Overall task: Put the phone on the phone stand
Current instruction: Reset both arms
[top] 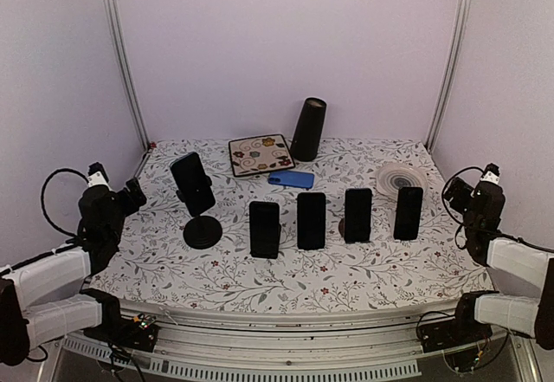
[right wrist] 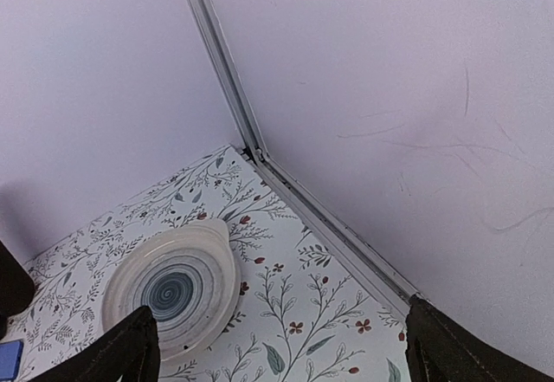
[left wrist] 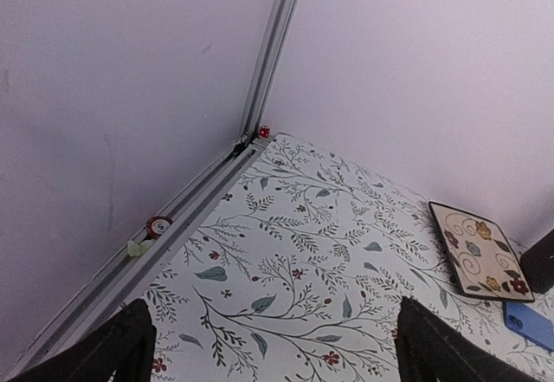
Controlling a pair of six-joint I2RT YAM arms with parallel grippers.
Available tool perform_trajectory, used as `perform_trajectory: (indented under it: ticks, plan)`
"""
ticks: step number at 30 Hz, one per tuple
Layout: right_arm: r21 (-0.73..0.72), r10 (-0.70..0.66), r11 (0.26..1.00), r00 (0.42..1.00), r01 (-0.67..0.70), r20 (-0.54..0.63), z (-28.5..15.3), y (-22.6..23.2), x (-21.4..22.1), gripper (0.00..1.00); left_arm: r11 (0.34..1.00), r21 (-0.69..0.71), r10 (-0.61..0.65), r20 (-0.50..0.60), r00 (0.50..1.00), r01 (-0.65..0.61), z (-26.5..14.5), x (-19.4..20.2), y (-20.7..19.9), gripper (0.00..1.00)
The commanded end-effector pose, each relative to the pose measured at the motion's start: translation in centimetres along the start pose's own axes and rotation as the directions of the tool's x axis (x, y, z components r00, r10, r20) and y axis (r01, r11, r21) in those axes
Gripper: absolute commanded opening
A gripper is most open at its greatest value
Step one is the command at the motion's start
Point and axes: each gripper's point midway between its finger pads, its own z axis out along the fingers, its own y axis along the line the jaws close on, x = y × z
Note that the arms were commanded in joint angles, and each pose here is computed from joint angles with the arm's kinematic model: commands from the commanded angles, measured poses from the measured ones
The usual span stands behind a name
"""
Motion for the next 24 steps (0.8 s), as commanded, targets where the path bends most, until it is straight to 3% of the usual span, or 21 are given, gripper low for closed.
perform_trajectory:
  ticks: [1,13,19,24]
  plan:
    - [-0.014,0.002,1.000,0.983,0.001,0.183,-0.7,-0.3,-2.3,0.99,0.998,-0.043,0.055,0.082,0.995,-0.051,0.1,-1.3,0.5,0.97]
    - [-0.104,-0.034,0.993,0.976,0.058,0.217,0.1,0.8,-0.1,0.99,0.991,-0.065,0.130,0.197,0.972,-0.119,-0.4,-1.3,1.4,0.97]
    - [-0.136,-0.015,0.989,0.956,0.057,0.291,-0.5,0.9,-0.3,0.99,0.991,-0.054,0.135,0.221,0.966,-0.126,-0.5,-0.1,1.8,0.97]
    - [-0.168,-0.048,0.981,0.964,0.095,0.262,0.1,1.9,0.1,0.99,0.989,-0.022,0.148,0.252,0.956,-0.148,-0.3,-0.4,1.0,0.97]
